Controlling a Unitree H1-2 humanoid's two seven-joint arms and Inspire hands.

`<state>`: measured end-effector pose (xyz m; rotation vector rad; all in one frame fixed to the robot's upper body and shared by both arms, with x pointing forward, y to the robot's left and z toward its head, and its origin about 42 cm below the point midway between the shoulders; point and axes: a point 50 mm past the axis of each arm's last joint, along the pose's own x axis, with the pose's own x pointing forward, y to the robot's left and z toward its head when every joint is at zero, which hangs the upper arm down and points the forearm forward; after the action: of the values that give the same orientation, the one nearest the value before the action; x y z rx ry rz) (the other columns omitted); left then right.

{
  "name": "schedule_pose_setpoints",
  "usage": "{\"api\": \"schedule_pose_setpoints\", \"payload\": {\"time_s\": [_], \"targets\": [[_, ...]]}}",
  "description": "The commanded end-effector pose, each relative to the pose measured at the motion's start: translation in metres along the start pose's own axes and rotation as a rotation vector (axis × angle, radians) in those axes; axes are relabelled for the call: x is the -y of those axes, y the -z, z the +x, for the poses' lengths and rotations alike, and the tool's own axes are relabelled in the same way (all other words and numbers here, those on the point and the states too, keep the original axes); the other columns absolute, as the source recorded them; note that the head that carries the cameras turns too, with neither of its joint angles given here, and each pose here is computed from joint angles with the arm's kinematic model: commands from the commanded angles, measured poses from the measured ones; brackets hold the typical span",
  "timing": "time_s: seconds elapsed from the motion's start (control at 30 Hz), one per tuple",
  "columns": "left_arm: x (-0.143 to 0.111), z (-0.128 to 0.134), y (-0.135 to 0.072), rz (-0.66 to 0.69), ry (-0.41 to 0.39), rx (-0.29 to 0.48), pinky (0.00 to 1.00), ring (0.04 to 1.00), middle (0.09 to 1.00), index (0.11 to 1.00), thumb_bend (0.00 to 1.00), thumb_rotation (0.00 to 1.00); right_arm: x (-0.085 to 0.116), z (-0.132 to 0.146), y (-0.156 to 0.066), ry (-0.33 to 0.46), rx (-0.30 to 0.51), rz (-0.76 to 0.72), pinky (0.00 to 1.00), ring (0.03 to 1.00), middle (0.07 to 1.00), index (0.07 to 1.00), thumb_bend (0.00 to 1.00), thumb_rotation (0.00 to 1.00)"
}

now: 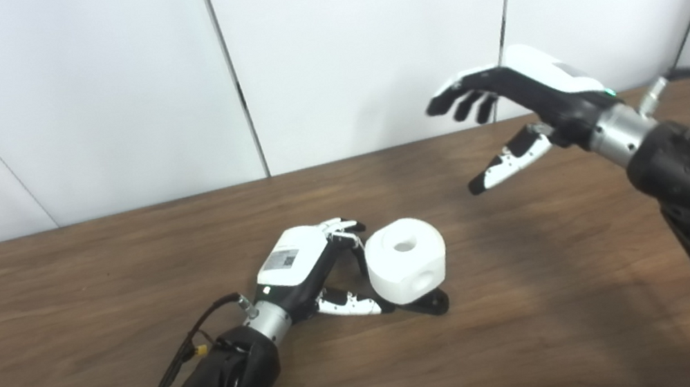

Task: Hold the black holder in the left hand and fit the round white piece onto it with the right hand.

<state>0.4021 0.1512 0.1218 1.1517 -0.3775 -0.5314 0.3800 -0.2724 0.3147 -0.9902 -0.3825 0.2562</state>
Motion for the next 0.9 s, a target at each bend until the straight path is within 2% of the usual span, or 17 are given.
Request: {"api": "schedule_pose_setpoints", "payload": {"time_s": [0.0, 0.03, 0.17, 0.2, 0.23, 0.27, 0.3, 0.4, 0.6, 0.7, 0.77, 0.87], "targets": [[0.02, -0.031, 0.039, 0.072, 0.162, -0.127, 0.82, 0.876, 0.842, 0.484, 0.52, 0.07, 0.014, -0.002, 0.001, 0.106, 0.045, -0.02, 0.55, 0.665, 0.737, 0.709, 0.67, 0.09], [0.02, -0.032, 0.04, 0.075, 0.162, -0.125, 0.81, 0.874, 0.845, 0.486, 0.52, 0.08, 0.01, -0.005, 0.007, 0.117, 0.027, -0.007, 0.55, 0.672, 0.747, 0.721, 0.66, 0.12], [0.018, -0.034, 0.044, 0.083, 0.154, -0.131, 0.8, 0.872, 0.852, 0.494, 0.52, 0.08, -0.001, -0.016, 0.02, 0.148, -0.029, 0.039, 0.56, 0.691, 0.755, 0.735, 0.66, 0.15], [0.016, -0.035, 0.044, 0.083, 0.15, -0.134, 0.79, 0.868, 0.853, 0.563, 0.74, 0.16, -0.003, -0.017, 0.022, 0.151, -0.041, 0.049, 0.56, 0.693, 0.754, 0.737, 0.66, 0.14], [0.015, -0.035, 0.045, 0.085, 0.142, -0.136, 0.78, 0.866, 0.854, 0.612, 0.86, 0.2, -0.005, -0.018, 0.023, 0.155, -0.047, 0.058, 0.57, 0.695, 0.755, 0.74, 0.66, 0.13], [0.013, -0.036, 0.046, 0.083, 0.135, -0.139, 0.77, 0.86, 0.852, 0.659, 0.93, 0.23, -0.007, -0.02, 0.024, 0.157, -0.053, 0.063, 0.56, 0.693, 0.753, 0.74, 0.67, 0.11], [0.011, -0.038, 0.047, 0.084, 0.125, -0.141, 0.76, 0.857, 0.851, 0.684, 0.95, 0.24, -0.008, -0.021, 0.025, 0.157, -0.061, 0.064, 0.56, 0.694, 0.755, 0.742, 0.67, 0.11], [0.003, -0.044, 0.051, 0.086, 0.101, -0.152, 0.73, 0.847, 0.847, 0.723, 0.95, 0.29, -0.012, -0.023, 0.027, 0.164, -0.079, 0.068, 0.57, 0.693, 0.76, 0.746, 0.68, 0.12], [-0.011, -0.059, 0.062, 0.051, 0.057, -0.2, 0.73, 0.848, 0.848, 0.72, 0.89, 0.29, -0.017, -0.026, 0.031, 0.169, -0.091, 0.07, 0.57, 0.687, 0.76, 0.745, 0.68, 0.1], [-0.02, -0.068, 0.067, 0.017, -0.001, -0.23, 0.7, 0.832, 0.831, 0.696, 0.88, 0.24, -0.02, -0.028, 0.031, 0.172, -0.101, 0.073, 0.57, 0.684, 0.758, 0.742, 0.68, 0.07], [-0.025, -0.072, 0.071, -0.006, -0.05, -0.243, 0.66, 0.805, 0.814, 0.674, 0.86, 0.17, -0.021, -0.029, 0.031, 0.174, -0.108, 0.076, 0.56, 0.683, 0.754, 0.739, 0.68, 0.05], [-0.036, -0.079, 0.074, -0.066, -0.146, -0.264, 0.6, 0.765, 0.792, 0.656, 0.79, 0.09, -0.024, -0.03, 0.031, 0.177, -0.108, 0.079, 0.56, 0.679, 0.754, 0.735, 0.67, 0.05]]}}
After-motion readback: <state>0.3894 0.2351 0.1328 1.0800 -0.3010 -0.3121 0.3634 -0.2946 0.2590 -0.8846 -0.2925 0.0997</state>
